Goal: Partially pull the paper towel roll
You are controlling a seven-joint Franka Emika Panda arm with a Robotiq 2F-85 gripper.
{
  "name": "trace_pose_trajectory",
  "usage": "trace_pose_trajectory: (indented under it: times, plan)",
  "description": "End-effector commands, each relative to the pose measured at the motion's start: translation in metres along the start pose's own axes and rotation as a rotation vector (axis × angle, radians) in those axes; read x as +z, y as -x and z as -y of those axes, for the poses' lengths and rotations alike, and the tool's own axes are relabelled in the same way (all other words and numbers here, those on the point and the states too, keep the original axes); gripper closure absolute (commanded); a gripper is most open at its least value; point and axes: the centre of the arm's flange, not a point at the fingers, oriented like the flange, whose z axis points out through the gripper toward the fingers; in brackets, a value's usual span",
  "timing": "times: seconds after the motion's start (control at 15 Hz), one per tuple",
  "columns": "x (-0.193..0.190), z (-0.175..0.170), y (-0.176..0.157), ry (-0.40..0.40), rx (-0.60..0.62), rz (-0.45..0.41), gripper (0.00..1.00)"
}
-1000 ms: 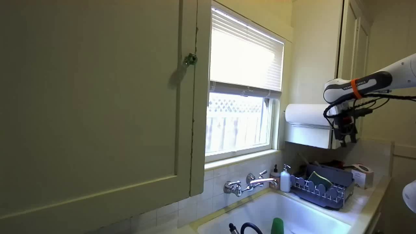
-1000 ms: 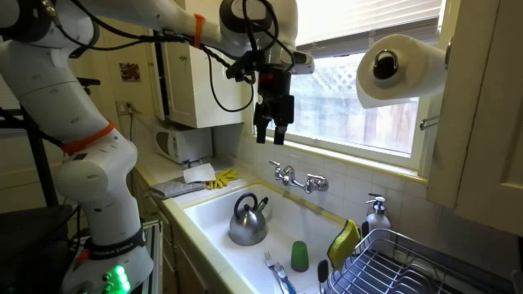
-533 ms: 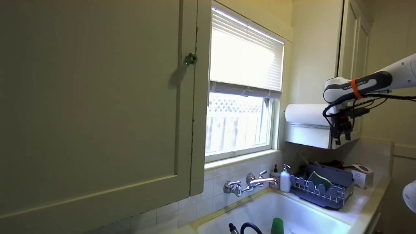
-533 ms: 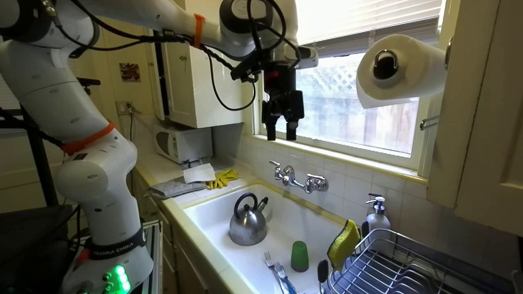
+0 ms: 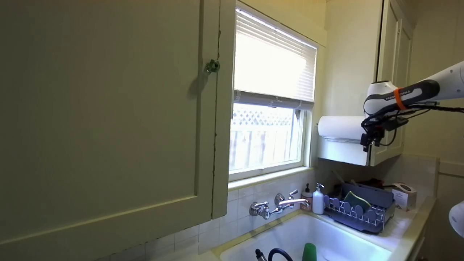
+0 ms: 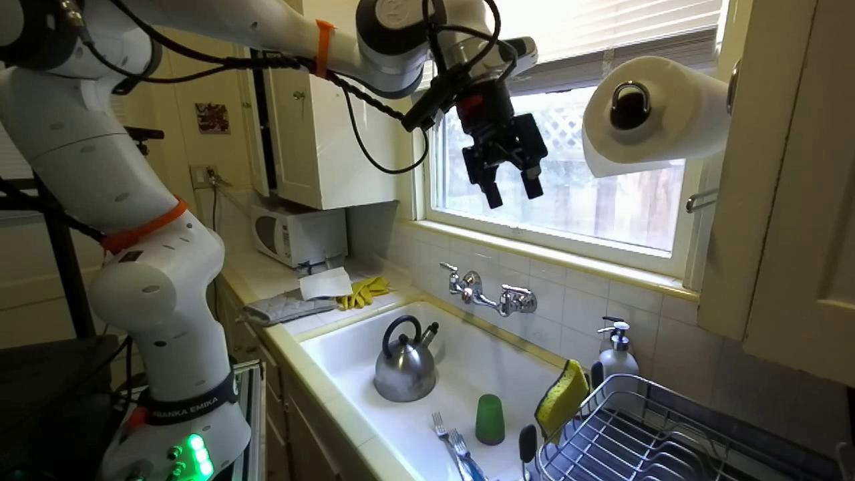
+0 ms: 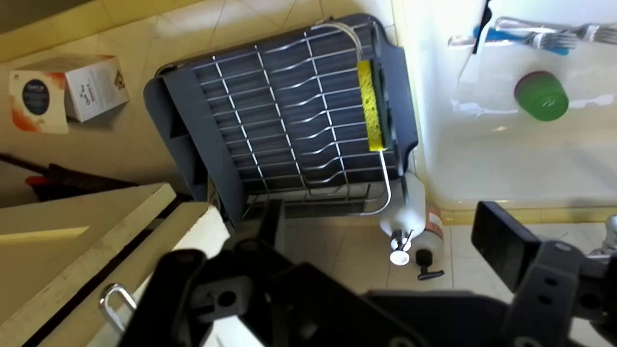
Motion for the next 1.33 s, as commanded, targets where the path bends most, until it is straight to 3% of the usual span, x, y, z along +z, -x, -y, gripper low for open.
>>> trace_pose_trajectory:
  times: [0.0,0.27,0.33,0.47,0.67,0.8,0.93,1.27]
  plan:
    - [-0.006,-0.008,0.011,0.042,0.016,-0.107,0.0]
    - [-0.012,-0.014,0.012,0.063,0.03,-0.195,0.03]
    - [-0.013,-0.015,0.013,0.067,0.03,-0.212,0.26]
    - [-0.014,-0.015,0.014,0.081,0.031,-0.242,0.3]
    - [-0.015,-0.018,0.017,0.112,0.032,-0.274,0.55]
    - [-0.014,-0.019,0.019,0.13,0.031,-0.289,0.62]
    - [-0.015,-0.021,0.02,0.151,0.029,-0.304,0.64]
    - [-0.02,-0.027,0.019,0.211,0.019,-0.351,0.54]
